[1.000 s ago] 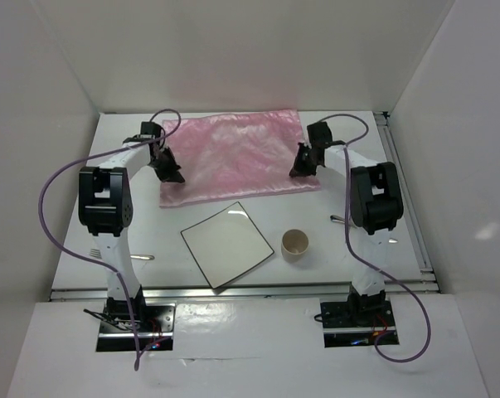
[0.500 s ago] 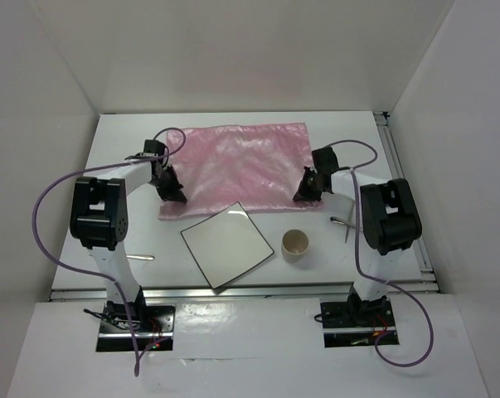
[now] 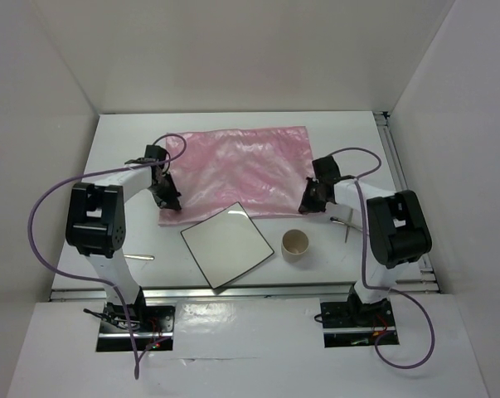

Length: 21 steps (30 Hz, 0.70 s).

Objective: Set the dinner table for one person

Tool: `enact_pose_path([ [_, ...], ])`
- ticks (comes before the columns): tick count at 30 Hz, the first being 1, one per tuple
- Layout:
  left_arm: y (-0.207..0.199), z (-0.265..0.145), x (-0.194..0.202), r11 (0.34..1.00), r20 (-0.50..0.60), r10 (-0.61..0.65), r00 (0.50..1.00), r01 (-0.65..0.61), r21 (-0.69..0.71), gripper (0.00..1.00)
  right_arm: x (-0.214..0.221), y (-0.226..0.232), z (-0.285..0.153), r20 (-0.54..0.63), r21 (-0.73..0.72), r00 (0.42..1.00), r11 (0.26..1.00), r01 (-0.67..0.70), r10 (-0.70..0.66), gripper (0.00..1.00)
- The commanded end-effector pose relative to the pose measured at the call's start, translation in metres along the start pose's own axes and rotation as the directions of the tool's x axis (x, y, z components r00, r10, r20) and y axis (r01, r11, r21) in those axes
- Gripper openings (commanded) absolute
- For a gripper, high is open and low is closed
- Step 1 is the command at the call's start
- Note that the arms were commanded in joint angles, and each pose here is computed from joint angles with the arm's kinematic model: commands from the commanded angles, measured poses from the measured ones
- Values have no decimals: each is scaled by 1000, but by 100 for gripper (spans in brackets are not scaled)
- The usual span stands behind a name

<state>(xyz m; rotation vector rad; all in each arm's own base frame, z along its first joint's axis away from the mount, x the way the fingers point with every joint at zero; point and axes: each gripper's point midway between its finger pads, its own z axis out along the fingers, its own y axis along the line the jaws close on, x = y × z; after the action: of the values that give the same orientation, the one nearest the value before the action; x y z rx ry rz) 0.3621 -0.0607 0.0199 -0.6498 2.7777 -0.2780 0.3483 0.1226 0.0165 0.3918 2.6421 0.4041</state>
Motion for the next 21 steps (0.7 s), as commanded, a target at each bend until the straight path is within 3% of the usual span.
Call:
enact_pose_path([
  [1,9,-18,0,999,31,4,1000,-2,-41,0,8,-4,-15,-6,42,999,999,33,-32,0],
  [4,0,-38,-7,999,63,15,998,-13,-31,1,3,10,-28,19,15,998,998,54,-54,0],
  [6,-6,-62,-15,999,107,37,994,-34,-31,12,-8,24,-39,45,-8,996,997,79,-79,0],
  [10,-15,-113,-28,998,216,56,975,-54,-15,45,-33,58,-73,127,-62,985,990,126,-117,24],
  [11,-13,-122,-29,998,238,66,969,-63,-21,51,-41,64,-81,155,-78,981,988,130,-117,37],
  [12,-18,-132,-28,997,260,74,963,-75,-4,64,-45,72,-93,181,-95,975,984,151,-132,42],
  [13,-15,-136,-24,996,267,84,960,-86,-3,68,-54,77,-103,210,-101,969,983,153,-130,51],
  [14,-18,-150,-22,995,313,80,946,-95,32,71,-53,81,-108,221,-112,966,980,163,-135,58],
  [16,-18,-139,7,988,259,85,962,-116,106,74,-58,91,-127,266,-138,953,973,187,-146,72],
  [17,-33,-150,13,965,282,62,957,-130,228,74,-55,89,-129,262,-136,954,973,187,-146,73],
  [20,-30,-122,59,928,208,48,977,-121,352,75,-49,89,-139,274,-147,950,969,197,-151,82],
  [21,-45,-130,61,882,239,20,971,-130,453,75,-44,85,-142,266,-144,952,970,195,-152,82],
])
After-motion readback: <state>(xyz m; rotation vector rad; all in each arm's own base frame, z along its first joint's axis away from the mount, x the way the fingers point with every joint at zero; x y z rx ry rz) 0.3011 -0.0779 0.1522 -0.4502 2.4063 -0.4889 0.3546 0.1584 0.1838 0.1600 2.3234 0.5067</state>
